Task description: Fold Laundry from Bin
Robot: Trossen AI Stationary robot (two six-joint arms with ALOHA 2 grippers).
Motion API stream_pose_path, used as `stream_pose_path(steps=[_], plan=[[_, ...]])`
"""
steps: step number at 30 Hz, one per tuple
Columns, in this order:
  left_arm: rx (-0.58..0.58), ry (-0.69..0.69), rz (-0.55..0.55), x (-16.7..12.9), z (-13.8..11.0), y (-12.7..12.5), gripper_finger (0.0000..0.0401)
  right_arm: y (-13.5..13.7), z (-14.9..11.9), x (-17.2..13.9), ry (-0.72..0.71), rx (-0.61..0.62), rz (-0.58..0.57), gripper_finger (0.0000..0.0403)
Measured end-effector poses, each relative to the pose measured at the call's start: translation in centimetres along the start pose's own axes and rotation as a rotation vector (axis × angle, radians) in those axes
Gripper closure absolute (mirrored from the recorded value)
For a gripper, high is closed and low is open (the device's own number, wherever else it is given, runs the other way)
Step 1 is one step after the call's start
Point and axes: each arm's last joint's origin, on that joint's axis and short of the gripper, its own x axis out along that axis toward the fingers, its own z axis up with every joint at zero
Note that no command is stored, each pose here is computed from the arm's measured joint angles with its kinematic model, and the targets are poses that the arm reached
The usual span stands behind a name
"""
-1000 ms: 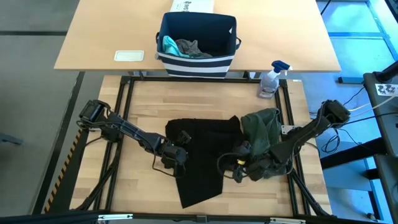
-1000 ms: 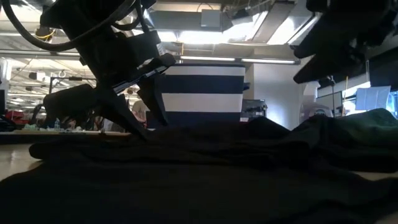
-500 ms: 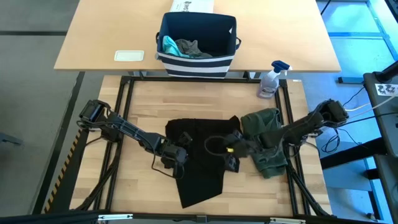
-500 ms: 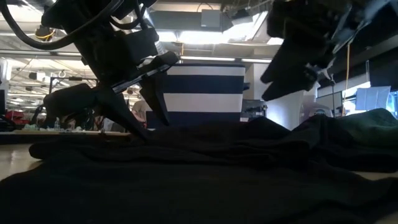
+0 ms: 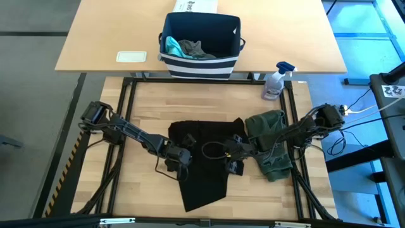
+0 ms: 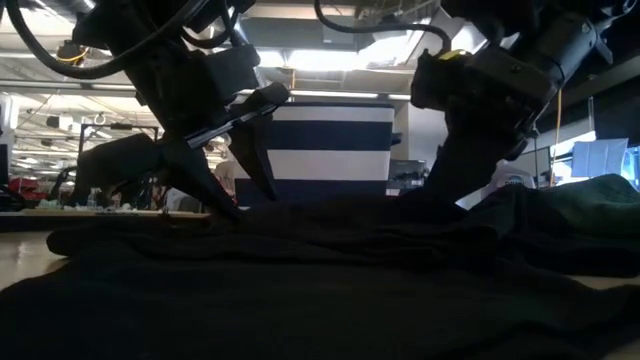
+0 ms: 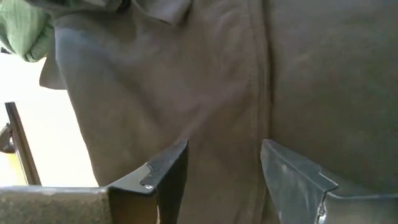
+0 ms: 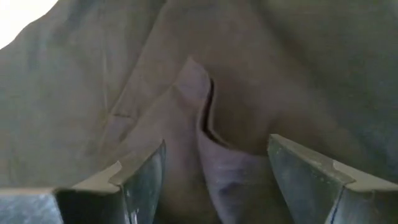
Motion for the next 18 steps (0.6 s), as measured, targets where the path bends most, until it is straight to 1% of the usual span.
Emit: stream_pose_path(steps=[7, 10, 14, 18], plan=[[0.026, 0.027, -0.032, 1.5, -0.1, -0.9, 0.0205, 0.0, 0.1, 0.0, -0.012, 0.002, -0.003, 0.0123], [0.045, 0.041, -0.022, 1.9, -0.1, -1.1, 0.0205, 0.1, 0.1, 0.0, -0.018, 0.004, 0.001, 0.0123], [0.047, 0.072, 0.019, 2.2, -0.2, -1.1, 0.0207, 0.1, 0.2, 0.0, -0.019, 0.005, 0.002, 0.0123], [0.055, 0.089, 0.033, 2.1, -0.2, -1.2, 0.0222, 0.1, 0.2, 0.0, -0.019, 0.005, 0.002, 0.0123]])
